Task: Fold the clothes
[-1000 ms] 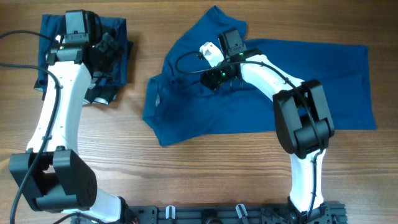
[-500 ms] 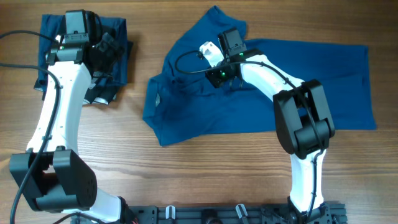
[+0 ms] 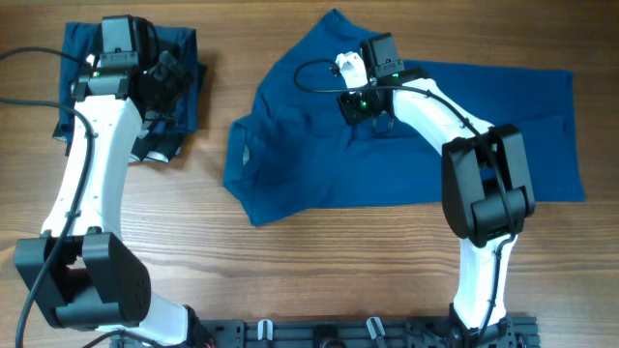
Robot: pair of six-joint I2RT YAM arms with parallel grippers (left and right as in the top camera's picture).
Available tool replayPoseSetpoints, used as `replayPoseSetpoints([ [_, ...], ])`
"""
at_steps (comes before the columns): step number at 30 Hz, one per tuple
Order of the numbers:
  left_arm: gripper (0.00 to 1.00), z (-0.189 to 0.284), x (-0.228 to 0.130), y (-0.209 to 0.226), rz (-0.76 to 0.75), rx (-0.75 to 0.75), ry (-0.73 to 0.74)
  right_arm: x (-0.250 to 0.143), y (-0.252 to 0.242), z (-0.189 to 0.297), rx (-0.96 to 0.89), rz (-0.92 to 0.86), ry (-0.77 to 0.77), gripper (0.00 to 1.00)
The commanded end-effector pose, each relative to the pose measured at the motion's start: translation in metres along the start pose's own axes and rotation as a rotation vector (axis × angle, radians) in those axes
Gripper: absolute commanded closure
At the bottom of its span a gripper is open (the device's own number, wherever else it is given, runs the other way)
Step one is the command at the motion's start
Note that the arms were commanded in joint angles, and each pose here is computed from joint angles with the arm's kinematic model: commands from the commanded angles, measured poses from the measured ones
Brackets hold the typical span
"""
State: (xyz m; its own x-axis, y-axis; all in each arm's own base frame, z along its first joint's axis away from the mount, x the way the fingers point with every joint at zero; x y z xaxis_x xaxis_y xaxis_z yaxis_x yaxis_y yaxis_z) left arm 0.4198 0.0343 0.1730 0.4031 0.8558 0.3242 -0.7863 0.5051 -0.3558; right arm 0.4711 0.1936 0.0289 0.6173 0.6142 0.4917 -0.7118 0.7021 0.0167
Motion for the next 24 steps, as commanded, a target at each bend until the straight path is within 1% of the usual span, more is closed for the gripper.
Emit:
replayPoseSetpoints([
  [1,0.0,-0.001,0.003,0.003,-0.01,0.013,-0.013,0.016,-0.019,0.016,-0.109,-0.038,-0.039,0.81],
  [2,0.0,-0.001,0.003,0.003,-0.01,0.013,-0.013,0.021,-0.02,0.018,-0.115,-0.04,-0.056,0.73],
  [3,0.0,-0.001,0.003,0.003,-0.01,0.013,-0.013,0.028,-0.022,0.023,-0.125,-0.04,-0.081,0.67],
  [4,0.0,-0.001,0.003,0.003,-0.01,0.013,-0.013,0.038,-0.025,0.033,-0.137,-0.04,-0.11,0.31],
  [5,0.0,-0.001,0.003,0.003,-0.01,0.013,-0.013,0.046,-0.027,0.044,-0.147,-0.059,-0.136,0.22],
  [6,0.0,-0.001,0.003,0.003,-0.01,0.013,-0.013,0.055,-0.031,0.058,-0.16,-0.089,-0.167,0.16],
  [7,0.0,-0.001,0.003,0.003,-0.01,0.013,-0.013,0.06,-0.037,0.076,-0.179,-0.12,-0.197,0.13],
  [9,0.0,-0.001,0.003,0.003,-0.01,0.013,-0.013,0.059,-0.055,0.107,-0.235,-0.191,-0.221,0.11],
  [11,0.0,-0.001,0.003,0.003,-0.01,0.013,-0.013,0.039,-0.088,0.158,-0.324,-0.267,-0.221,0.08],
  [13,0.0,-0.001,0.003,0.003,-0.01,0.013,-0.013,0.009,-0.118,0.194,-0.392,-0.35,-0.192,0.07],
  [14,0.0,-0.001,0.003,0.003,-0.01,0.013,-0.013,-0.007,-0.131,0.208,-0.417,-0.392,-0.18,0.05],
  [15,0.0,-0.001,0.003,0.003,-0.01,0.013,-0.013,-0.032,-0.152,0.227,-0.456,-0.458,-0.165,0.01],
  [18,0.0,-0.001,0.004,0.002,-0.009,0.009,-0.016,-0.097,-0.197,0.261,-0.535,-0.648,-0.129,0.0],
  [21,0.0,0.0,0.015,-0.015,-0.001,-0.062,-0.062,-0.148,-0.223,0.285,-0.591,-0.773,-0.101,0.0],
  [22,0.0,0.0,0.015,-0.021,0.0,-0.092,-0.06,-0.156,-0.227,0.29,-0.603,-0.792,-0.1,0.0],
  [23,0.01,0.001,0.009,-0.028,-0.003,-0.127,-0.019,-0.165,-0.231,0.295,-0.616,-0.812,-0.099,0.0],
  [24,0.08,0.003,-0.001,-0.04,-0.023,-0.192,0.04,-0.172,-0.234,0.298,-0.625,-0.826,-0.098,0.0],
])
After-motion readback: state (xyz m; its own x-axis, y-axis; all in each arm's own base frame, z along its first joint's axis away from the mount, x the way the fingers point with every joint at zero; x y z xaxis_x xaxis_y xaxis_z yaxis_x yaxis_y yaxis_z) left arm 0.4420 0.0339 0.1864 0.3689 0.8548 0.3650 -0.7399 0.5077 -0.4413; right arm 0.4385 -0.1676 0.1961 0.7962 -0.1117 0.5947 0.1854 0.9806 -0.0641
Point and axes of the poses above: each gripper's point midway between its finger pads, its own z axis back along the fingers, its own y axis along the line the jaws close on, x = y × z, the point moved 1 cm from there along z, back along the fingers, and after that the axes turned 13 degrees about z, right-handed, at the moved point
